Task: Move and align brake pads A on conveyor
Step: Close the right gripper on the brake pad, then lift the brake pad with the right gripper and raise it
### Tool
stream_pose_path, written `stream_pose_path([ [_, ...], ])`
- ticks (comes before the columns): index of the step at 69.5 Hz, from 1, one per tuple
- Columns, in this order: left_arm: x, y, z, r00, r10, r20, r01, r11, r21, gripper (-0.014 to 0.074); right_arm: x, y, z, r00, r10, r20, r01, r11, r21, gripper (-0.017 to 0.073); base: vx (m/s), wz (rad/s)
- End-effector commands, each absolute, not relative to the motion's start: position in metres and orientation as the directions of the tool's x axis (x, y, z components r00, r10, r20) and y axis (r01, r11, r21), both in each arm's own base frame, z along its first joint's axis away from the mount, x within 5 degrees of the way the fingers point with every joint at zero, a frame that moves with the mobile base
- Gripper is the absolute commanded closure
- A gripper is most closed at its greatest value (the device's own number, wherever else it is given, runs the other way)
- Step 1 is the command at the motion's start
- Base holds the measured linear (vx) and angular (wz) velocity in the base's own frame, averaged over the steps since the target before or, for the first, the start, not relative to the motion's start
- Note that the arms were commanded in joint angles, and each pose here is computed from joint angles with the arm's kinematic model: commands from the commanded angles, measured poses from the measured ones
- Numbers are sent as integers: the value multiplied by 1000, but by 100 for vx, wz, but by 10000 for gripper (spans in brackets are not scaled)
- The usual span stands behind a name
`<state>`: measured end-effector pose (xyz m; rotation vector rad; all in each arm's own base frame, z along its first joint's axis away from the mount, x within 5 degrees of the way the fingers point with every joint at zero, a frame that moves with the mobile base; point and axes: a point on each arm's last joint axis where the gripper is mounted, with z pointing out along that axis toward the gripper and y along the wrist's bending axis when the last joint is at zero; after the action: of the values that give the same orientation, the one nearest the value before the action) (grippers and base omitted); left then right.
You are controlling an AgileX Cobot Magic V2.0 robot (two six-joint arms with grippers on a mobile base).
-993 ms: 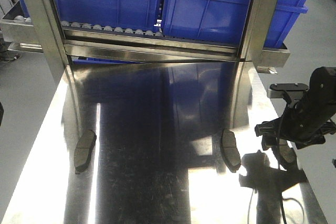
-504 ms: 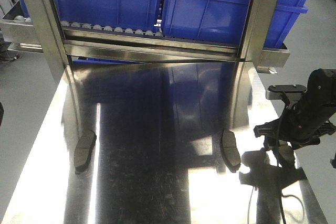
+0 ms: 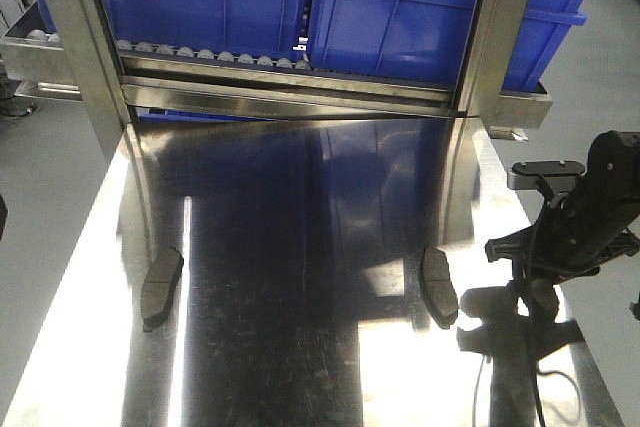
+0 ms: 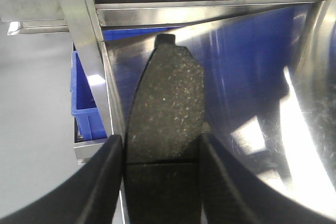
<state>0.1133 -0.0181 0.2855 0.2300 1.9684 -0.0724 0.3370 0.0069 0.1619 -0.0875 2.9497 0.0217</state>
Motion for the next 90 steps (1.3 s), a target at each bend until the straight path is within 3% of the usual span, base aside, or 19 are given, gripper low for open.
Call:
stream_pose_path([
  [1, 116, -18, 302, -280, 96, -955, 181, 982, 46, 521, 342, 7, 183, -960, -66, -273, -69, 998, 3, 464, 0, 0],
  [10, 116, -18, 302, -280, 96, -955, 181, 982, 46, 521, 340, 6, 197, -946, -70, -315, -73, 997, -2, 502, 0, 0],
  [33, 116, -18, 302, -280, 96, -955, 181, 982, 46, 521, 306, 6, 265, -814, -95, -574, -90, 995, -37, 504, 0, 0],
  [49, 116, -18, 302, -280, 96, -955, 181, 982, 46, 521, 250, 4, 286, -648, -91, -757, -74, 996, -56, 503, 0, 0],
  [63, 116, -18, 302, -280, 96, -955, 181, 982, 46, 521, 194, 3, 289, -558, -90, -825, -65, 996, -65, 502, 0, 0],
  [90, 116, -18, 302, -280, 96, -955, 181, 982, 46, 521, 96, 2, 281, -256, -75, -964, -39, 997, -67, 501, 0, 0],
])
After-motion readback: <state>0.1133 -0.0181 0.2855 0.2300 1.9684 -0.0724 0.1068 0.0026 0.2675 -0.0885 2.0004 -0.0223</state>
